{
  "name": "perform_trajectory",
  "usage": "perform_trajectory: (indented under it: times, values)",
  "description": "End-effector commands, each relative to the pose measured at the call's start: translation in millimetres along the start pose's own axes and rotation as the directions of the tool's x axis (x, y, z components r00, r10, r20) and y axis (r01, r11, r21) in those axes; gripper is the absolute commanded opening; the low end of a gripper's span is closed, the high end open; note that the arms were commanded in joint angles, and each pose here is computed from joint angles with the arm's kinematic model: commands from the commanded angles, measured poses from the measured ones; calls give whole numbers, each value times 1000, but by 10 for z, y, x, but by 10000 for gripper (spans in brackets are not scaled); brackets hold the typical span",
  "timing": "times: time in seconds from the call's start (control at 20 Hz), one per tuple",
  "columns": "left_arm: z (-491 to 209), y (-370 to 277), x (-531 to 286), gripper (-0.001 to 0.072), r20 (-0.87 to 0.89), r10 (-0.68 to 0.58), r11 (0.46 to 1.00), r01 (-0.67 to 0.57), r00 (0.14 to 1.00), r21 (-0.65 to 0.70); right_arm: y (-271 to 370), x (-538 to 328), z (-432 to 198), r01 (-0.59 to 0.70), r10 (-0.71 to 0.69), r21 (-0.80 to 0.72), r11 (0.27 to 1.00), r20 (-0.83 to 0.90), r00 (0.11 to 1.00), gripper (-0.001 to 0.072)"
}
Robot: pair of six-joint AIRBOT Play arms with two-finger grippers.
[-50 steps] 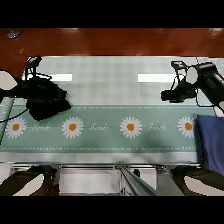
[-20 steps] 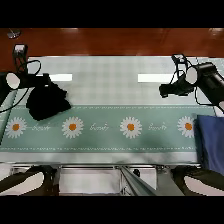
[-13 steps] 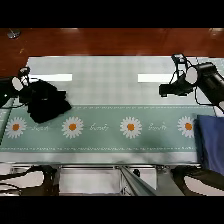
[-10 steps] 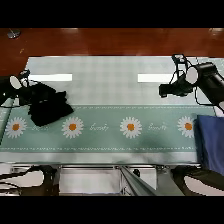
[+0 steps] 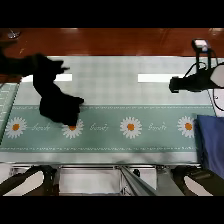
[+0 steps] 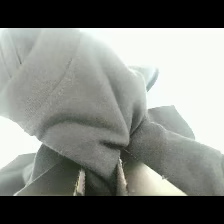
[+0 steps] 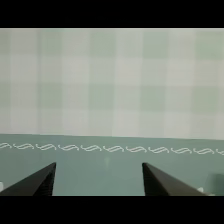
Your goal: Fold the shirts.
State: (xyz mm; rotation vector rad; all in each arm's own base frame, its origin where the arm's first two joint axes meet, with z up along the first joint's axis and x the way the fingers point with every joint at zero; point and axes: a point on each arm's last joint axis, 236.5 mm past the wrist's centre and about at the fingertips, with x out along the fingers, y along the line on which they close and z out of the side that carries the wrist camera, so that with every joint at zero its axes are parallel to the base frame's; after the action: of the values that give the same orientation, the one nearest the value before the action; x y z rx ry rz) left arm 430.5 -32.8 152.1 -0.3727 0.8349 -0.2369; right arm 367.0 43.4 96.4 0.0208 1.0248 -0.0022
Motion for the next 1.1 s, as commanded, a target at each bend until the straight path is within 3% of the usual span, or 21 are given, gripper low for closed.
perform_trajectory:
  times: [0.0,0.35,0.75,0.85,1.05]
  values:
    - [571,-916,-968,42,256,-149,978,104,955,181,-14,-550,102,-28,26,10,1000,136,990,619]
    - [695,-2359,-1993,42,380,-443,856,256,812,450,1,-1178,56,-84,76,20,996,265,961,619]
    - [-27,-3791,-2065,42,266,-757,623,536,597,570,-3,-1351,22,-98,87,21,995,300,950,619]
    - [-306,-3825,-1685,42,222,-747,633,569,627,526,-4,-1342,-4,-97,87,22,995,289,953,619]
    - [-1280,-3338,-562,43,-27,-609,725,570,793,386,4,-1318,-56,-99,90,20,995,268,959,619]
